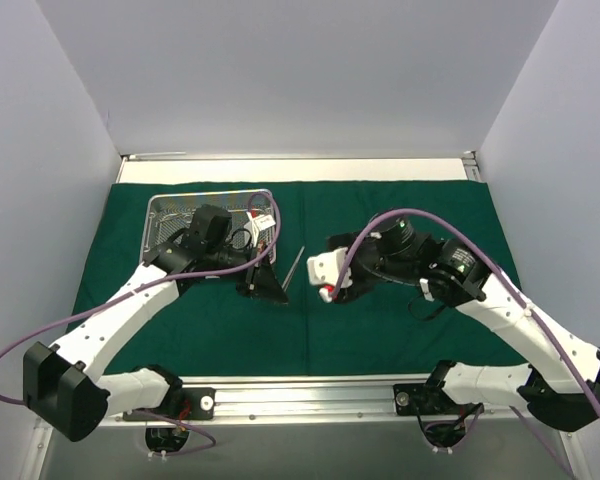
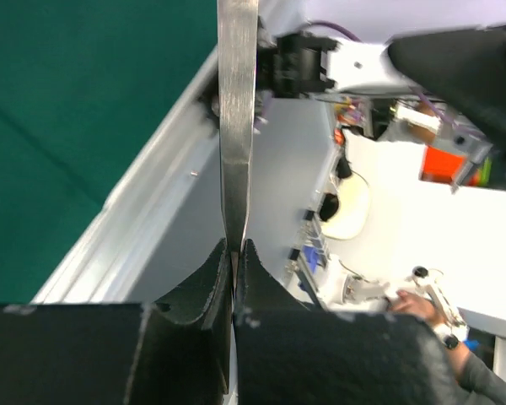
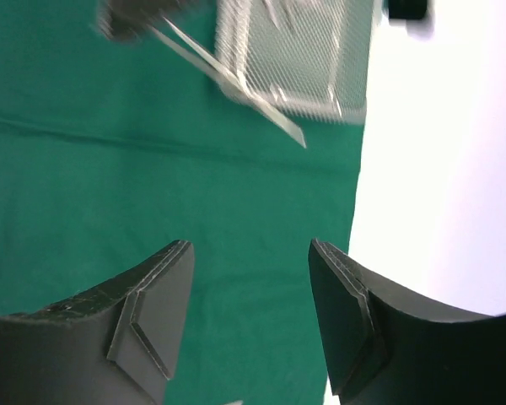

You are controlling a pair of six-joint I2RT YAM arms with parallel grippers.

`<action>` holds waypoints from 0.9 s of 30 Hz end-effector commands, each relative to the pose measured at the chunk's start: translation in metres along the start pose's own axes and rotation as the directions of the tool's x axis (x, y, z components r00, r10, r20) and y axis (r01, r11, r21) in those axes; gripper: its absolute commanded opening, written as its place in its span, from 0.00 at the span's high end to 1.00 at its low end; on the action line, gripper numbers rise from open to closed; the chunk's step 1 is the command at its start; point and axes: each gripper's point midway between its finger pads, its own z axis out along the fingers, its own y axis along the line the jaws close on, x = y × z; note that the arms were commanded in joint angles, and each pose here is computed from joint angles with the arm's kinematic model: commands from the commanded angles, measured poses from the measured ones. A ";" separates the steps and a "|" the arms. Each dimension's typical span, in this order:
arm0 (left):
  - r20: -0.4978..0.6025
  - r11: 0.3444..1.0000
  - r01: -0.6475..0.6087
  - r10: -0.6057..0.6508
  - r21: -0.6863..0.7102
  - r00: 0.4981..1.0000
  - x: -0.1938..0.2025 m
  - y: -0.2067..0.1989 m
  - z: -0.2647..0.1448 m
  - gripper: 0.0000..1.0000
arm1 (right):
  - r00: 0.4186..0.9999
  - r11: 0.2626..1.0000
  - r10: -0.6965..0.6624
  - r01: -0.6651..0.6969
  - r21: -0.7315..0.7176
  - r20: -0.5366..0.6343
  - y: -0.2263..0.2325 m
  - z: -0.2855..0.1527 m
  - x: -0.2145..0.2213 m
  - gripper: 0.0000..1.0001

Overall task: Open and lay out the surgical kit
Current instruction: Place the medical item in the surgical kit.

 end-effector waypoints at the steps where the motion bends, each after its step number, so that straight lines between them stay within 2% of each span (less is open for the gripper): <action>1: -0.001 0.990 -0.050 0.051 0.132 0.999 0.010 -0.036 -0.004 0.98 | 0.992 0.991 -0.128 0.129 -0.043 0.016 0.013 0.004 -0.019 0.43; 6: -0.062 0.989 -0.017 0.027 0.148 0.998 0.033 -0.036 0.000 0.98 | 0.975 0.971 -0.212 0.217 -0.095 0.062 0.037 0.015 -0.048 0.44; 11: -0.100 0.987 -0.020 0.037 0.160 0.994 0.048 -0.041 0.000 0.98 | 0.953 0.943 -0.302 0.301 -0.145 0.017 0.048 0.022 -0.045 0.47; 16: -0.130 0.987 -0.013 0.035 0.159 0.991 0.057 -0.041 -0.001 0.98 | 0.933 0.920 -0.358 0.351 -0.177 -0.012 0.051 0.028 -0.036 0.55; 27: -0.187 0.986 -0.015 0.046 0.166 0.981 0.076 -0.050 -0.009 0.98 | 0.920 0.906 -0.392 0.380 -0.186 -0.028 0.052 0.040 -0.033 0.59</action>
